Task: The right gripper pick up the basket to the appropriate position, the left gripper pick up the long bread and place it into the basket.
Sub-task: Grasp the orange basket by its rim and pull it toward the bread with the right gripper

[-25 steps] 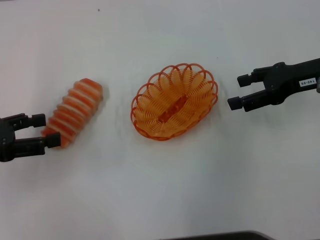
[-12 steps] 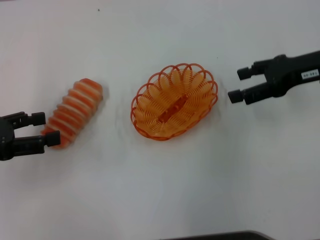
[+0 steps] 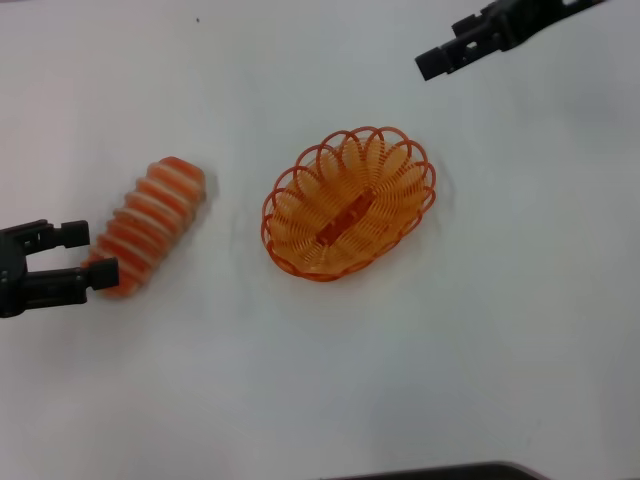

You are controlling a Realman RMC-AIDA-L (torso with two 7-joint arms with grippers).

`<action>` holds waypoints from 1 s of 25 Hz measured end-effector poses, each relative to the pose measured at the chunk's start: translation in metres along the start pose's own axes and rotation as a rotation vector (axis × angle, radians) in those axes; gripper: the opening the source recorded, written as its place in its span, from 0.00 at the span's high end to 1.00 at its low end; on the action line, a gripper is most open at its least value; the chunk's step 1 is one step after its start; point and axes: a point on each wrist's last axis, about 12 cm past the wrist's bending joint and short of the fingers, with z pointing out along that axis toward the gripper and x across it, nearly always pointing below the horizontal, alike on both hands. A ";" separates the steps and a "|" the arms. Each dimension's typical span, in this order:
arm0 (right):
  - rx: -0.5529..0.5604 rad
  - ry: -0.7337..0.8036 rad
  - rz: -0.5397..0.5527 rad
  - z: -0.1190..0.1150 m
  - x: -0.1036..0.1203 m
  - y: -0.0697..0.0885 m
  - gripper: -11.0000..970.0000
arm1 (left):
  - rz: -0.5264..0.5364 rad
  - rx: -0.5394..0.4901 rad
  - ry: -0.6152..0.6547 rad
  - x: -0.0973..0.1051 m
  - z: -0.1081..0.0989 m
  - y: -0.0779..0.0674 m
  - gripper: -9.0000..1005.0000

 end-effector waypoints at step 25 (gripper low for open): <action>0.162 0.277 0.086 0.104 0.008 0.006 0.03 | 0.009 -0.011 0.005 -0.004 -0.001 0.003 0.09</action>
